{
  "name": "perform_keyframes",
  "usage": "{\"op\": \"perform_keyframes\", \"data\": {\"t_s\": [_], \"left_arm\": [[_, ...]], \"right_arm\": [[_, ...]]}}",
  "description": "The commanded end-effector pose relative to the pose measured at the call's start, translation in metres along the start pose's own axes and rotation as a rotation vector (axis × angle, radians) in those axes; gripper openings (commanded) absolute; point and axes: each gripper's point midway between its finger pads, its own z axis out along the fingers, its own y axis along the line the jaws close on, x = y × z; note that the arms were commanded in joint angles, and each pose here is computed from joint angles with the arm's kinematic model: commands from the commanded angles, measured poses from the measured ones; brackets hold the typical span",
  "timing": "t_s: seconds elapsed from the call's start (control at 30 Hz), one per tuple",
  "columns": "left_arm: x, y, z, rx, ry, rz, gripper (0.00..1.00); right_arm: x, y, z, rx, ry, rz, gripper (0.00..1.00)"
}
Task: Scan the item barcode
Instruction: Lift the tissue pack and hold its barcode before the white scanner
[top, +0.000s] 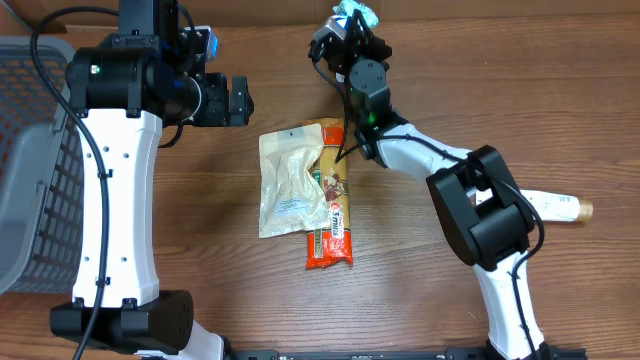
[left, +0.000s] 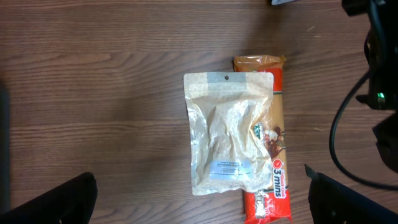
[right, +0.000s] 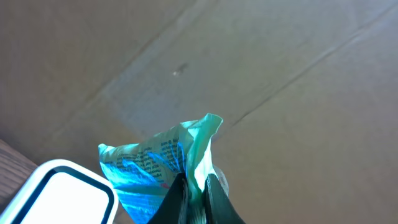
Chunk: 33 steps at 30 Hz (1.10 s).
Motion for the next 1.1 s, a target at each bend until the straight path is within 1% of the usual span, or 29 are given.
{"op": "perform_keyframes", "data": {"t_s": [0.0,0.1,0.23,0.33,0.83,0.93,1.07], "left_arm": [[-0.001,0.0,0.001,-0.002,-0.001,0.024,0.99],[-0.001,0.0,0.001,-0.002,-0.001,0.024,1.0],[-0.001,0.0,0.001,-0.002,-0.001,0.024,0.99],[-0.001,0.0,0.001,-0.003,-0.001,0.024,1.0],[-0.001,0.0,0.001,-0.002,-0.001,0.024,1.0],[-0.001,0.0,0.001,-0.002,-0.001,0.024,1.0],[-0.001,0.0,0.001,-0.002,-0.001,0.024,1.0]], "right_arm": [[-0.01,-0.006,0.011,0.016,-0.026,-0.035,0.04],[-0.007,0.0,0.014,0.011,-0.027,-0.097,0.04],[0.002,0.016,0.015,-0.022,-0.028,-0.239,0.04],[0.003,0.021,0.015,-0.034,-0.035,-0.285,0.04],[0.0,0.021,0.014,-0.028,-0.043,-0.278,0.04],[-0.014,0.012,0.009,0.037,-0.05,-0.234,0.04],[-0.056,-0.009,-0.007,0.11,-0.108,-0.157,0.04]]}}
